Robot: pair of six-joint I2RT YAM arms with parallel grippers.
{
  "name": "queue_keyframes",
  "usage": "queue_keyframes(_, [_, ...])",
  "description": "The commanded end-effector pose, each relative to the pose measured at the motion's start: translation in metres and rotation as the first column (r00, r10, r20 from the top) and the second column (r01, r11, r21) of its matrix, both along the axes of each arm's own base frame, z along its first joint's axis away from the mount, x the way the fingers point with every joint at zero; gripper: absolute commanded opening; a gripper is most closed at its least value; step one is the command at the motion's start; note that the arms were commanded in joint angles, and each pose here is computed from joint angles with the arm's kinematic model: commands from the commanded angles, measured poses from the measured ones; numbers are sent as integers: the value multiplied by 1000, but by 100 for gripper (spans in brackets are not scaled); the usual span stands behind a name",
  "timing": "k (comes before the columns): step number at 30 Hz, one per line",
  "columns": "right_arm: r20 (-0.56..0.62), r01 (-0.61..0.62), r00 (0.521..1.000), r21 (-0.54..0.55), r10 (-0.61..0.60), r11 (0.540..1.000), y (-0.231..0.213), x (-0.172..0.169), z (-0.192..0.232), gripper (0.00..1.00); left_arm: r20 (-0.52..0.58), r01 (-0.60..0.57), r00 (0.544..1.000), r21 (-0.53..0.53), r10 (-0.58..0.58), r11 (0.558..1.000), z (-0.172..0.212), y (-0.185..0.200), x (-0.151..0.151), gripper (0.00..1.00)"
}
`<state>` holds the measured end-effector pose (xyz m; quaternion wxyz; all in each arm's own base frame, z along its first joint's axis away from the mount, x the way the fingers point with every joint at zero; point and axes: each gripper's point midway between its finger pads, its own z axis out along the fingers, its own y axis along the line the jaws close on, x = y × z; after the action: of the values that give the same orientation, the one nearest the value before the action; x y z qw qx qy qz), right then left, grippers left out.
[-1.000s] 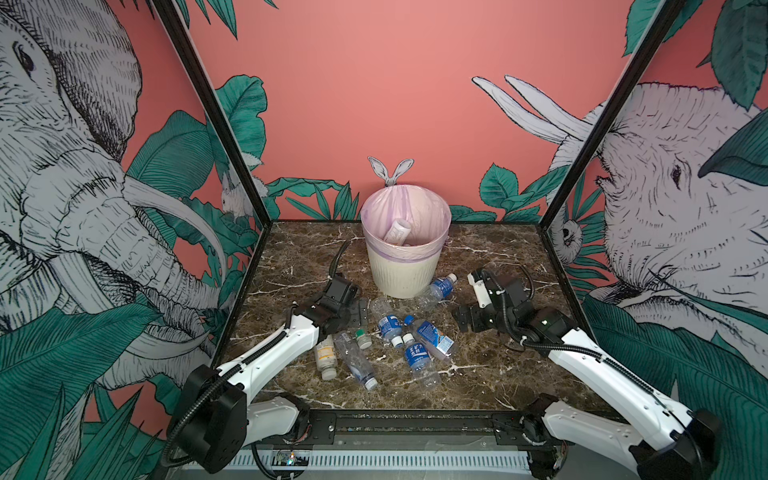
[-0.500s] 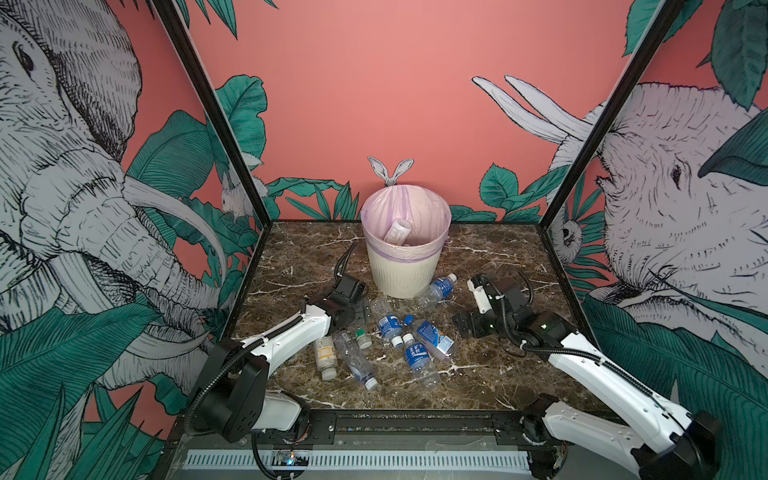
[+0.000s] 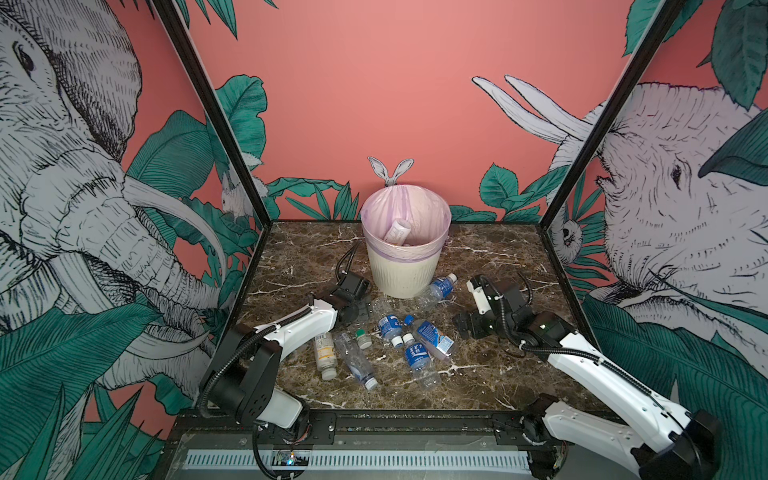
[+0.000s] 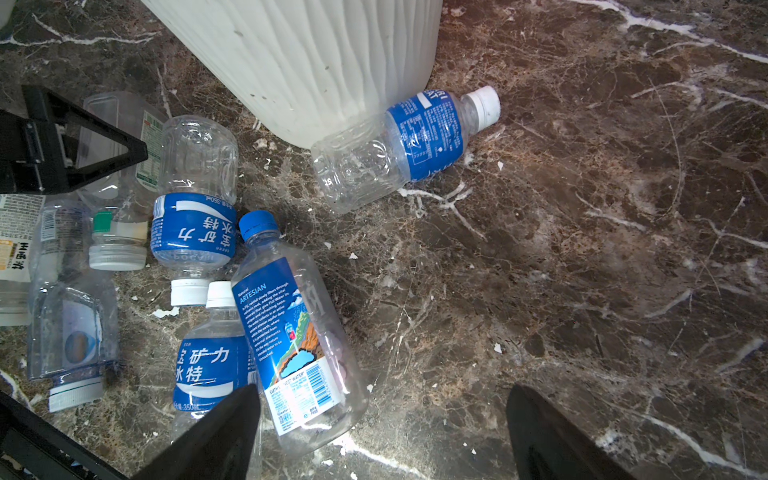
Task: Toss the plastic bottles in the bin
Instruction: 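Close the left gripper around the clear square container and lift it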
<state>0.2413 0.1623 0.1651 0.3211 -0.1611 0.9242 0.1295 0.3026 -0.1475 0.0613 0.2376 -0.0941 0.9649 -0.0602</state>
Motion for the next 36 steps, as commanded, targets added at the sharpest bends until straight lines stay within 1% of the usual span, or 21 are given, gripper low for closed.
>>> queue_keyframes(1, [4, -3, 1000, 5, 3, 1000, 3, 1, -3, 94, 27, -56, 998, -27, 56, 998, 7, -2, 9, 87])
queue_keyframes(9, [1, -5, 1000, 6, 5, 1000, 4, 0, -4, 94, -12, -83, 996, -64, 83, 994, -10, -6, 12, 80])
queue_keyframes(15, [-6, -6, 1000, 3, 6, 1000, 4, 0, -6, 94, -23, -113, 994, -65, 111, 992, -17, -2, 10, 77])
queue_keyframes(17, [-10, -8, 1000, 2, 8, 1000, 5, 0, -7, 94, -27, -119, 993, -69, 117, 990, -20, -1, 10, 75])
queue_keyframes(21, [-15, -11, 1000, -1, 11, 1000, 6, 1, -8, 94, -38, -127, 992, -87, 124, 988, -25, 0, 9, 67])
queue_keyframes(24, [-14, -12, 1000, 0, 12, 1000, 7, 1, -7, 93, -39, -131, 991, -93, 128, 987, -26, 1, 9, 65])
queue_keyframes(30, [-13, -18, 1000, -4, 18, 1000, 8, 2, -4, 93, -16, -121, 993, -112, 120, 986, -16, 2, 9, 59])
queue_keyframes(33, [-12, -21, 1000, -3, 21, 1000, 9, 2, -2, 93, 31, -92, 995, -140, 97, 986, -1, 0, 10, 58])
queue_keyframes(36, [-13, -23, 1000, -12, 23, 1000, 9, 1, -2, 93, 104, -45, 993, -155, 61, 987, 21, 0, 10, 60])
